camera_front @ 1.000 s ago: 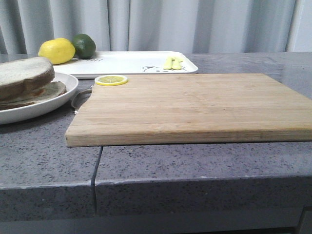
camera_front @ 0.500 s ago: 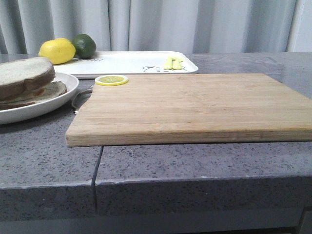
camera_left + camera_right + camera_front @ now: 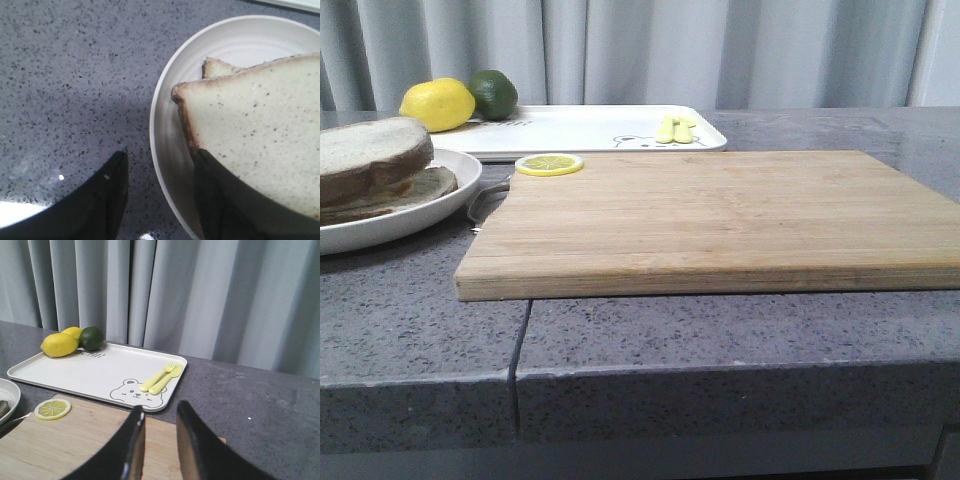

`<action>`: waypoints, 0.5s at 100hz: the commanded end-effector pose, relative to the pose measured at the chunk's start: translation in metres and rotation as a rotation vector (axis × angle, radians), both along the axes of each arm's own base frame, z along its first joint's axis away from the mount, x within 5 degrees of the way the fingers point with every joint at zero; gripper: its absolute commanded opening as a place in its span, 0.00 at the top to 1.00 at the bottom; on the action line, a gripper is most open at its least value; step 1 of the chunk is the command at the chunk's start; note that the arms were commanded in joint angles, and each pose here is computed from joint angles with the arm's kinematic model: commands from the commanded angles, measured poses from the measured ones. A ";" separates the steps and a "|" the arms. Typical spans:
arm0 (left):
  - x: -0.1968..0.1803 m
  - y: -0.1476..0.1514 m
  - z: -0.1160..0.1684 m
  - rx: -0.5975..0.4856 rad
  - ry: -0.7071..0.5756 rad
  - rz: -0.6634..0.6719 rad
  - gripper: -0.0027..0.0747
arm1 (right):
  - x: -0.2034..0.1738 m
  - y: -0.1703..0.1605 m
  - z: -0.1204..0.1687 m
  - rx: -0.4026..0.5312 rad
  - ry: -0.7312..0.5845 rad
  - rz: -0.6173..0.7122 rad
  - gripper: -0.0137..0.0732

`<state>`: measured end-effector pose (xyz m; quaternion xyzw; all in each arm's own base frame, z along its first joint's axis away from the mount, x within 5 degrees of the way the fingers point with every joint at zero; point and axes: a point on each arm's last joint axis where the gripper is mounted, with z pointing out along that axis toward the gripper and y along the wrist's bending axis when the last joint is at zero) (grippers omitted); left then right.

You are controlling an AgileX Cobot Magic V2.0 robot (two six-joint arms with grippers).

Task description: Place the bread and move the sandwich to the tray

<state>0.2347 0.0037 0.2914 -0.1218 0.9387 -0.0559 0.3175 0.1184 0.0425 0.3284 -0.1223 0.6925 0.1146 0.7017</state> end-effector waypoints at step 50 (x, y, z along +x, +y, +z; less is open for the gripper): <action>0.026 0.001 -0.015 -0.019 0.024 0.018 0.60 | 0.000 -0.005 0.014 0.016 -0.069 -0.049 0.63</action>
